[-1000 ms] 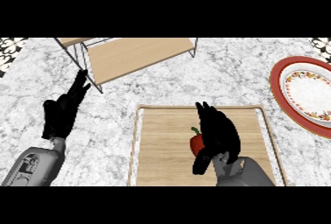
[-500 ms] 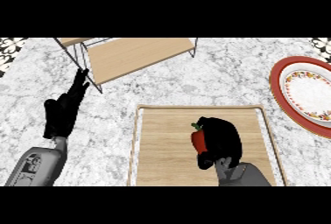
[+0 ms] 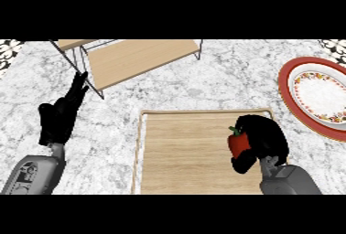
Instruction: Pick the bell pepper from the tray and place it in the plate
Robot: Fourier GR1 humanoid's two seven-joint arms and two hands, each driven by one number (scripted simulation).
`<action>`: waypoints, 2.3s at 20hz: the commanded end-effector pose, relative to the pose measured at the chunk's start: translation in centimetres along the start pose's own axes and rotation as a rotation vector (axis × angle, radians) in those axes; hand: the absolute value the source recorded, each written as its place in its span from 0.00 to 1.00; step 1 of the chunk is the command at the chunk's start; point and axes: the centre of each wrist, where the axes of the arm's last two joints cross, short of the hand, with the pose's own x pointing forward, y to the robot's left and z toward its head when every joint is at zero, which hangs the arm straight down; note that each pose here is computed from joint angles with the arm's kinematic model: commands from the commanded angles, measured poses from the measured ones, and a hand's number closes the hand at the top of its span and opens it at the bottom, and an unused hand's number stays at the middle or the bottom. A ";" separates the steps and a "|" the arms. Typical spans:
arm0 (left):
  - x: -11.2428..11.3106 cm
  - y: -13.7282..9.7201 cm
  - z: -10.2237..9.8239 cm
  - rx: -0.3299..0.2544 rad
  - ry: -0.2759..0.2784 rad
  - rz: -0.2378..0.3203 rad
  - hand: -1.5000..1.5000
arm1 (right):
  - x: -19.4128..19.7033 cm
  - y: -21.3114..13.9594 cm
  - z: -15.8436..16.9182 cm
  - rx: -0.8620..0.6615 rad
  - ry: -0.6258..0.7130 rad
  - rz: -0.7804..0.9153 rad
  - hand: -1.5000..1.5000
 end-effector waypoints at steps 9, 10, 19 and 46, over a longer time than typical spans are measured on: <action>-1.0 1.5 1.6 0.076 0.020 0.017 0.50 | -21.3 -14.0 -0.2 -0.333 0.009 -0.047 1.00; -0.9 1.6 1.6 0.080 0.014 0.022 0.50 | -22.3 -15.0 0.2 -0.400 -0.026 -0.062 1.00; 0.1 0.3 1.2 0.028 -0.008 0.020 0.50 | -32.1 -20.4 3.5 -0.648 -0.374 -0.207 1.00; 1.0 -2.1 -2.1 -0.042 -0.051 -0.014 0.50 | -27.6 -12.6 -11.0 -0.243 -0.345 -0.233 1.00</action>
